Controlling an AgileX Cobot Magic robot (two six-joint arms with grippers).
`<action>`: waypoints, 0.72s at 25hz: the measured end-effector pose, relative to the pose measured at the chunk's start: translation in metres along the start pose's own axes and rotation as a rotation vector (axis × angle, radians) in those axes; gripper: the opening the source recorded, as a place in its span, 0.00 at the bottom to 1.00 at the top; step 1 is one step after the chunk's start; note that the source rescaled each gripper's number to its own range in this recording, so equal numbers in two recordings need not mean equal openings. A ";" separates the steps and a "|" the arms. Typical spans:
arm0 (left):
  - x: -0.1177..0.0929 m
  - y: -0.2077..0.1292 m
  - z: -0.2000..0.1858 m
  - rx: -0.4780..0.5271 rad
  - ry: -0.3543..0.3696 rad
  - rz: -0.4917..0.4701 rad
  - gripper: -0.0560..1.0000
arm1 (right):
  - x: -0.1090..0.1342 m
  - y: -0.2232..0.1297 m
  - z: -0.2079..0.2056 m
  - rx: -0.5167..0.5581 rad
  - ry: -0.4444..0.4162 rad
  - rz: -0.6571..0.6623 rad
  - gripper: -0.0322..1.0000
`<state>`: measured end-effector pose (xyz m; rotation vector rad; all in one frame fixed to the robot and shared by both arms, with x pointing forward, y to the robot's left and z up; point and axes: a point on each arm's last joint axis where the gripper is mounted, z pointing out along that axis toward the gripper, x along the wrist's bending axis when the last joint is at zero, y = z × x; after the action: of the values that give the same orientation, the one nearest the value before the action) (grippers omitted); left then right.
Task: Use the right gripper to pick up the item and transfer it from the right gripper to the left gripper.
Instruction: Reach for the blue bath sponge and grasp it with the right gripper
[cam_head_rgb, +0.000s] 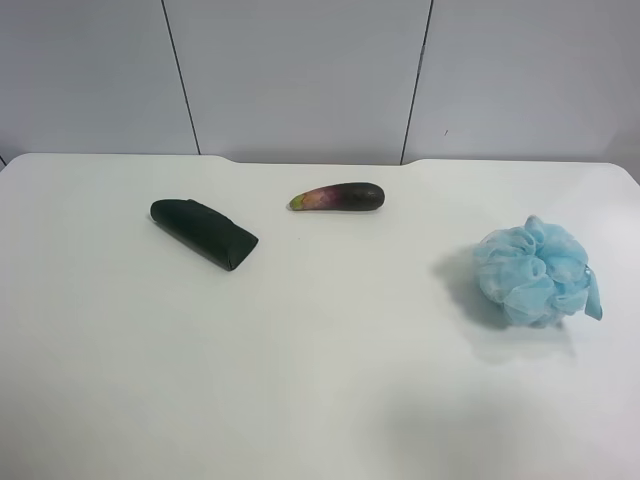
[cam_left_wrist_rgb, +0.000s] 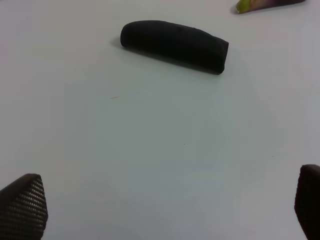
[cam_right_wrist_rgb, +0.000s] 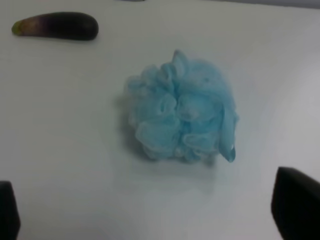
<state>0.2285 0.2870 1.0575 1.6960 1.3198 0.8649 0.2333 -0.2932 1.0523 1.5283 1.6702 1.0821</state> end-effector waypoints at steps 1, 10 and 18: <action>0.000 0.000 0.000 0.000 0.000 0.000 1.00 | 0.000 0.003 0.000 0.024 -0.008 0.020 1.00; 0.000 0.000 0.000 0.000 0.000 0.000 1.00 | -0.007 0.088 0.044 0.308 -0.126 0.042 1.00; 0.000 0.000 0.000 0.000 0.000 0.000 1.00 | -0.014 0.116 0.166 0.633 -0.145 0.027 1.00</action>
<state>0.2285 0.2870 1.0575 1.6958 1.3197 0.8646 0.4350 -0.2813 1.0751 1.9575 1.9985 0.4432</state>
